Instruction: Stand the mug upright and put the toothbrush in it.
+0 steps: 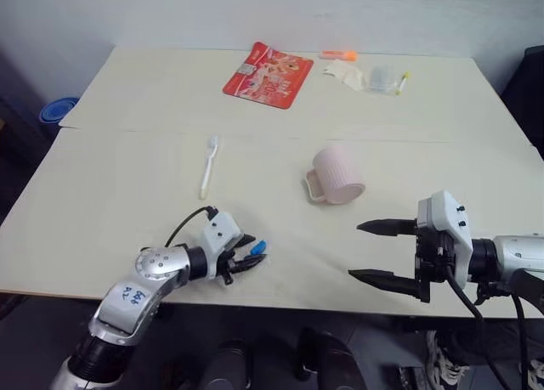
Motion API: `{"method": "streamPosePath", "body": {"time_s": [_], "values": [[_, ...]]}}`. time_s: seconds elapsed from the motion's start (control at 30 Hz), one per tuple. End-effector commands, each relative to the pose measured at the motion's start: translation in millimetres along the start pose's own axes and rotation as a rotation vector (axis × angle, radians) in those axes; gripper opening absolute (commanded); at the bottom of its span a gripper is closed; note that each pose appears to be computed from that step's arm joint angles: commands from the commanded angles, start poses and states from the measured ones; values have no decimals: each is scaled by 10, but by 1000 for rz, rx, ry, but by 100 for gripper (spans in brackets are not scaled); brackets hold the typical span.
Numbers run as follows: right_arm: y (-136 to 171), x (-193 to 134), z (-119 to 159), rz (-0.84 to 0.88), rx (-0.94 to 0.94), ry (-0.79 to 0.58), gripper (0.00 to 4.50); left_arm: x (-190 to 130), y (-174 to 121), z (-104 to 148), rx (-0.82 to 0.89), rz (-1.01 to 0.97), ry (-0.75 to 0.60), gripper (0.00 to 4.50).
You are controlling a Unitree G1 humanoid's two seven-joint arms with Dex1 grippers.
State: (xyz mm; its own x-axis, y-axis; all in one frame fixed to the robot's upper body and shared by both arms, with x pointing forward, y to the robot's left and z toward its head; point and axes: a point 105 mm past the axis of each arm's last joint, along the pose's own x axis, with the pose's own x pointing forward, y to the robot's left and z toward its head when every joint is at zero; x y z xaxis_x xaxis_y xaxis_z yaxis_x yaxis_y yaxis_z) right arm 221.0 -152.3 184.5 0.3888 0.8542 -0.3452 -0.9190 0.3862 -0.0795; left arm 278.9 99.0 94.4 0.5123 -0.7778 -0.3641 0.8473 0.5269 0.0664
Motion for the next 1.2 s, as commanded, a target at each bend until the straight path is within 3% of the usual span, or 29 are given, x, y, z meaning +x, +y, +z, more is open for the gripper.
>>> {"method": "streamPosePath", "body": {"time_s": [0.03,0.13,0.33,0.53,0.7,0.77,0.87,1.03,1.2], "values": [[44,-26,103,-1,-44,-17,450,31,11,57,22,3,-23,104],[10,-28,118,-18,-41,-27,450,25,70,73,17,23,-29,10],[-8,16,103,9,-48,-27,450,-179,321,138,30,151,-61,12],[-91,115,190,47,-82,-57,450,-933,1013,324,-127,530,-231,12],[-161,291,276,69,-119,-99,450,-1873,1634,-64,-287,1017,-172,12],[-182,340,292,78,-123,-108,450,-2018,1690,-197,-361,1079,-161,12],[-213,386,302,93,-129,-112,450,-1977,1713,-335,-360,1057,-118,12],[-243,422,312,103,-141,-110,450,-1975,1728,-434,-357,1085,-81,168],[-292,416,310,68,-146,-106,450,-2259,1669,-511,-407,1168,-23,312]]}}
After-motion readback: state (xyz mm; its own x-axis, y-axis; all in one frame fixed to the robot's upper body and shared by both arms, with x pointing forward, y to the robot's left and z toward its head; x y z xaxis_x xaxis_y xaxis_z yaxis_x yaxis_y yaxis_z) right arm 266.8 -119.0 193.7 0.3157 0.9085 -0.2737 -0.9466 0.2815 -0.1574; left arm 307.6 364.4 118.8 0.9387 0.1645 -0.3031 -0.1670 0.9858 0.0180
